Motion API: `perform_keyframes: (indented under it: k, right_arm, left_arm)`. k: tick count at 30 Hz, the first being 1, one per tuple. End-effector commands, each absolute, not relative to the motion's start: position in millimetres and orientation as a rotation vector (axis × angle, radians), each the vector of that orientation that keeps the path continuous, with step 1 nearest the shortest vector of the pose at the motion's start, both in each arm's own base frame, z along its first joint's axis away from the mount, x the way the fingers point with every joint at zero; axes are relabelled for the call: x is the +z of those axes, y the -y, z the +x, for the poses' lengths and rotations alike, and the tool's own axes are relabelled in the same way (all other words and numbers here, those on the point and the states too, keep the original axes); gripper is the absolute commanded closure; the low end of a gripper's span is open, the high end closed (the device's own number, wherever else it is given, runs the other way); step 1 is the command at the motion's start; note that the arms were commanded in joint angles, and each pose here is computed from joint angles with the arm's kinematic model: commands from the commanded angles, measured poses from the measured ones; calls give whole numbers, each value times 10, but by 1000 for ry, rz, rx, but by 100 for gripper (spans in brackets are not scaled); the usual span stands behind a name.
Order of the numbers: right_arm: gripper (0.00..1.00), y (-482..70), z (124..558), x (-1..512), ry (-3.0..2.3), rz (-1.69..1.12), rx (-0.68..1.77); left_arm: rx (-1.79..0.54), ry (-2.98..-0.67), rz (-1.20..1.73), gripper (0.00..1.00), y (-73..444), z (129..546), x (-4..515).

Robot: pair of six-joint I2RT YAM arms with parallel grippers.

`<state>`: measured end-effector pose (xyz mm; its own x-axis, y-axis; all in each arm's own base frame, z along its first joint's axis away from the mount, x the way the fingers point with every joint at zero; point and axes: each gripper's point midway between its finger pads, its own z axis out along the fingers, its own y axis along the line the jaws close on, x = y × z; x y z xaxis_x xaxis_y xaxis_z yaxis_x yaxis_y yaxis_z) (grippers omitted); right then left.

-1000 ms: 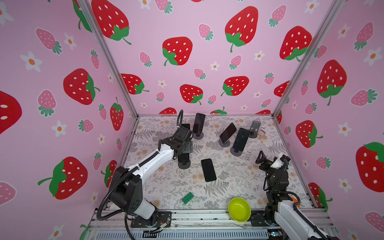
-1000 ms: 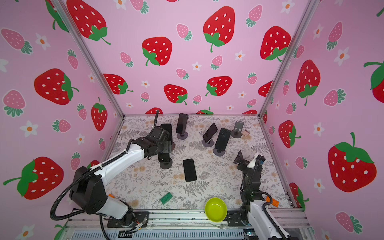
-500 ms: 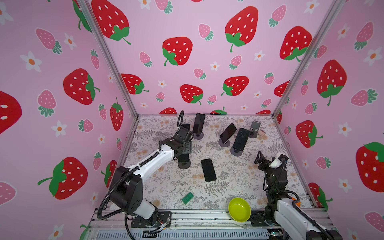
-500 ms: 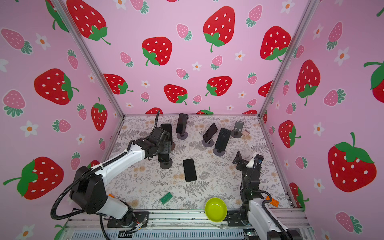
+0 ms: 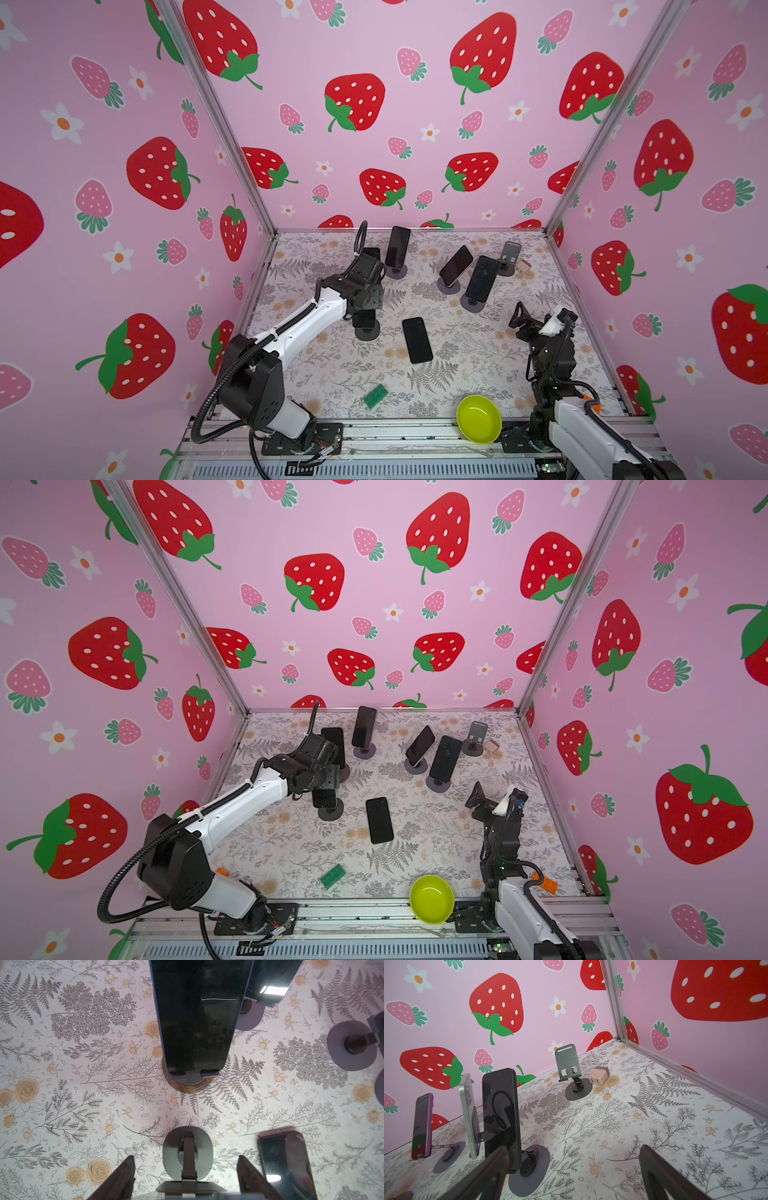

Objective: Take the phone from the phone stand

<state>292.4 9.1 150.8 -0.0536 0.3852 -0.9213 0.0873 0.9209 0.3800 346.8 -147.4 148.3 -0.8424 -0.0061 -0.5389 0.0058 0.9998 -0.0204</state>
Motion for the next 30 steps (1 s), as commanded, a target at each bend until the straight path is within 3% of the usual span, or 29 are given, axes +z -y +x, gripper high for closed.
perform_keyframes:
  k: [1,22,30]
  right_arm:
    - [0,-69,2910,1530,-1596,394,256]
    - [1,-64,2909,1469,-1600,405,261]
    - [0,26,2894,1404,-1607,473,240]
  left_arm:
    - [-103,-2519,4,34,1538,3470,1808]
    - [-326,-2433,126,35,1986,3460,2554]
    - [-346,-2440,176,35,2276,3635,2485]
